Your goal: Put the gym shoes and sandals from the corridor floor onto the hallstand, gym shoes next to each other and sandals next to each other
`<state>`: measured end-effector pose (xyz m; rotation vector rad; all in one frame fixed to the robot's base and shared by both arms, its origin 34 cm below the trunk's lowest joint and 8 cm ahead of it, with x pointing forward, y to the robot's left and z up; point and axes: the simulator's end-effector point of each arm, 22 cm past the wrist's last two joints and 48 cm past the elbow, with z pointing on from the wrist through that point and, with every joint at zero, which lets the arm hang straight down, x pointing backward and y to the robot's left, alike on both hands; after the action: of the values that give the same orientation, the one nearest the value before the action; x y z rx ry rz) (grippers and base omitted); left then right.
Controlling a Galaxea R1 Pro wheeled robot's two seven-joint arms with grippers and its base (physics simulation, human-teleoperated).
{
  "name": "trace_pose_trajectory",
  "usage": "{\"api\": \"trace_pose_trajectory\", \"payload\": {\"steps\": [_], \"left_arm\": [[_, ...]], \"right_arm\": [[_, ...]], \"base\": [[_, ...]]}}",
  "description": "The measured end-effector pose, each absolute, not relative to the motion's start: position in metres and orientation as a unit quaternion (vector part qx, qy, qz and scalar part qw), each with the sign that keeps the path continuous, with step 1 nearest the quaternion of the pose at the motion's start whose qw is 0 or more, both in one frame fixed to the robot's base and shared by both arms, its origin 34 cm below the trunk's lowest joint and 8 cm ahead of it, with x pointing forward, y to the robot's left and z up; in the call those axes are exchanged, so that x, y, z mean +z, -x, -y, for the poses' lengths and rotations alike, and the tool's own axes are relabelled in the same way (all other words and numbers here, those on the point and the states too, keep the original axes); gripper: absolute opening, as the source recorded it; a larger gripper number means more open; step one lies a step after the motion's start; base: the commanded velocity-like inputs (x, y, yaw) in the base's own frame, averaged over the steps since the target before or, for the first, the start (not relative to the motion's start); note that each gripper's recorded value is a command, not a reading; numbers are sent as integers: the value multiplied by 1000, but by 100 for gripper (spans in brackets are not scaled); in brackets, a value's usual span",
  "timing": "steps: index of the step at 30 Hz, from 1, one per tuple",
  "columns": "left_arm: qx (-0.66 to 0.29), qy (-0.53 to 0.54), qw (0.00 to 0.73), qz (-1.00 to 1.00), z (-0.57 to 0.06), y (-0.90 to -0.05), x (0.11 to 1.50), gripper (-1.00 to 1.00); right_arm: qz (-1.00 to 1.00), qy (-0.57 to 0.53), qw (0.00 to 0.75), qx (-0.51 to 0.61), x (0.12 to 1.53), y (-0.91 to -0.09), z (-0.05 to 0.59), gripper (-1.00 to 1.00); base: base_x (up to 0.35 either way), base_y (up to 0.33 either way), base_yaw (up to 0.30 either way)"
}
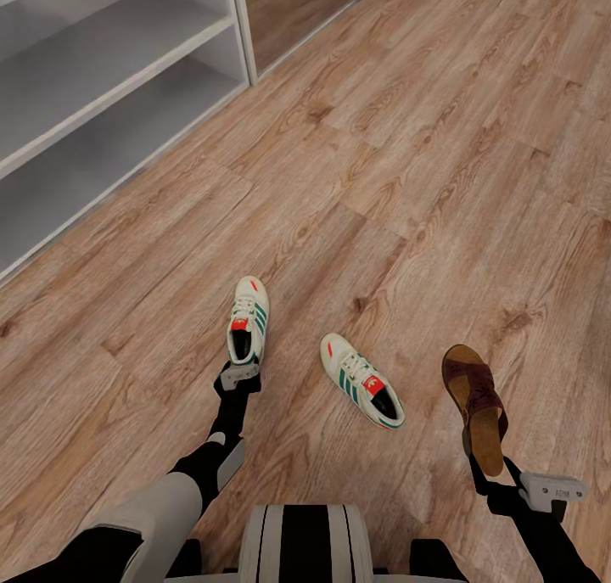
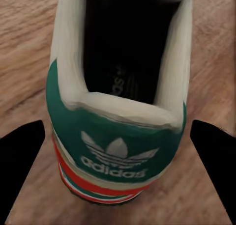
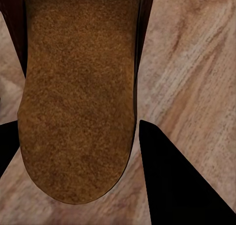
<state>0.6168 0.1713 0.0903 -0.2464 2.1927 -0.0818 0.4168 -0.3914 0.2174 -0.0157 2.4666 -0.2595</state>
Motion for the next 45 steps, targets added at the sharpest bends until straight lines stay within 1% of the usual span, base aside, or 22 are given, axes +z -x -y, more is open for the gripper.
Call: {"api": "trace_pose_trajectory", "payload": {"steps": [22,31,35,45], "left_arm": [[-31,100,450,-887,-174,-617,90,-100],[-42,96,467,-878,-166,-632,100,-100],[-61,88,479,-872,-146,-649,113,-100],[-110,49,469,-875,-97,-675,143,-100]], "right_arm": [[-941,6,325,-99,217,-417,392,-100],[-941,6,324,-99,218,-416,391,-100],[-941,5,324,-99,218,-416,391,-100],[-940,5,326,-99,219,-417,391,-100]], "base": [[0,0,0],[0,0,0],[0,0,0],[0,0,0]]}}
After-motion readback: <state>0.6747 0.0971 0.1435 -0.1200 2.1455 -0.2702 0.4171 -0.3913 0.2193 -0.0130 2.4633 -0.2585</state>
